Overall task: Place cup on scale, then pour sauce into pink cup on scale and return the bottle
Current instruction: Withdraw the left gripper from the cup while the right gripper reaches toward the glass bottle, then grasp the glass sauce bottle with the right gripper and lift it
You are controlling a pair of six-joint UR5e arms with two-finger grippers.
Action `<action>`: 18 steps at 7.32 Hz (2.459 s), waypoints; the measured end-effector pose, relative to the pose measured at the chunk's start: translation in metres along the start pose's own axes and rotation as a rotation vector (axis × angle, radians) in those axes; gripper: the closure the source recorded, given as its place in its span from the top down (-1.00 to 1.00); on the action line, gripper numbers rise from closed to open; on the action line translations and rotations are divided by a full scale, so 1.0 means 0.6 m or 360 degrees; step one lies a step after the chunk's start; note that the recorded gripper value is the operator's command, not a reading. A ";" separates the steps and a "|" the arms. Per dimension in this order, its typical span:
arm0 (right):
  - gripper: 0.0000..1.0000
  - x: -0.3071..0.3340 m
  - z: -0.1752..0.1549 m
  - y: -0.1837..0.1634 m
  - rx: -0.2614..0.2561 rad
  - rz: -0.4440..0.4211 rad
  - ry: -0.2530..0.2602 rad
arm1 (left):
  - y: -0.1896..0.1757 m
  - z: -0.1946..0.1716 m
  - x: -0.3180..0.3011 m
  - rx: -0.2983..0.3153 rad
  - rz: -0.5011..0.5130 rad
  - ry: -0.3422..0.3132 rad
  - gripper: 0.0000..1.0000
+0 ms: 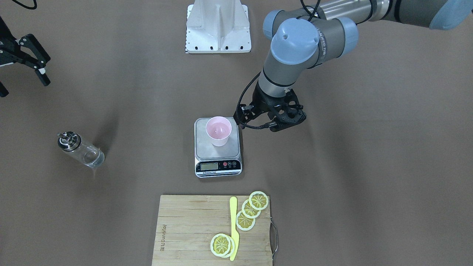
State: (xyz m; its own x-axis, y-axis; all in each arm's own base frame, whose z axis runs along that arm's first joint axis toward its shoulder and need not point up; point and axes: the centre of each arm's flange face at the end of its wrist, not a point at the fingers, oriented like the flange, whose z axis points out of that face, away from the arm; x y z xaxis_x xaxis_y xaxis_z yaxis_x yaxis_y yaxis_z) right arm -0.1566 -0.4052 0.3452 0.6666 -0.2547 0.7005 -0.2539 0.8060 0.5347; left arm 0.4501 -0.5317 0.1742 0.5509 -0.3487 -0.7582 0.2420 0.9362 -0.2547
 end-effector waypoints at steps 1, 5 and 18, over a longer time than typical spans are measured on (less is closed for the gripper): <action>1.00 -0.004 0.029 0.044 0.0050 -0.0046 0.0024 | -0.014 -0.010 -0.018 0.0014 0.0024 -0.0024 0.97; 1.00 0.032 0.188 0.173 0.0274 -0.0094 0.0088 | -0.061 -0.017 -0.081 0.0054 0.0080 -0.0080 0.97; 1.00 -0.045 0.345 0.236 0.0484 0.0124 0.0238 | -0.080 0.008 -0.114 0.0060 0.0064 -0.0141 0.97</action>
State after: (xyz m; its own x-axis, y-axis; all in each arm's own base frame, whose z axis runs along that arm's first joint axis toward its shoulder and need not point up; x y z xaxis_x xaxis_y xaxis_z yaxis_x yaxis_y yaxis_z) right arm -0.3558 -0.3950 0.4996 0.7267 -0.0993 0.6797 -0.4903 0.6180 0.6145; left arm 0.4047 -0.5530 0.2413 0.6287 -0.3147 -0.7111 0.2470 0.9479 -0.2011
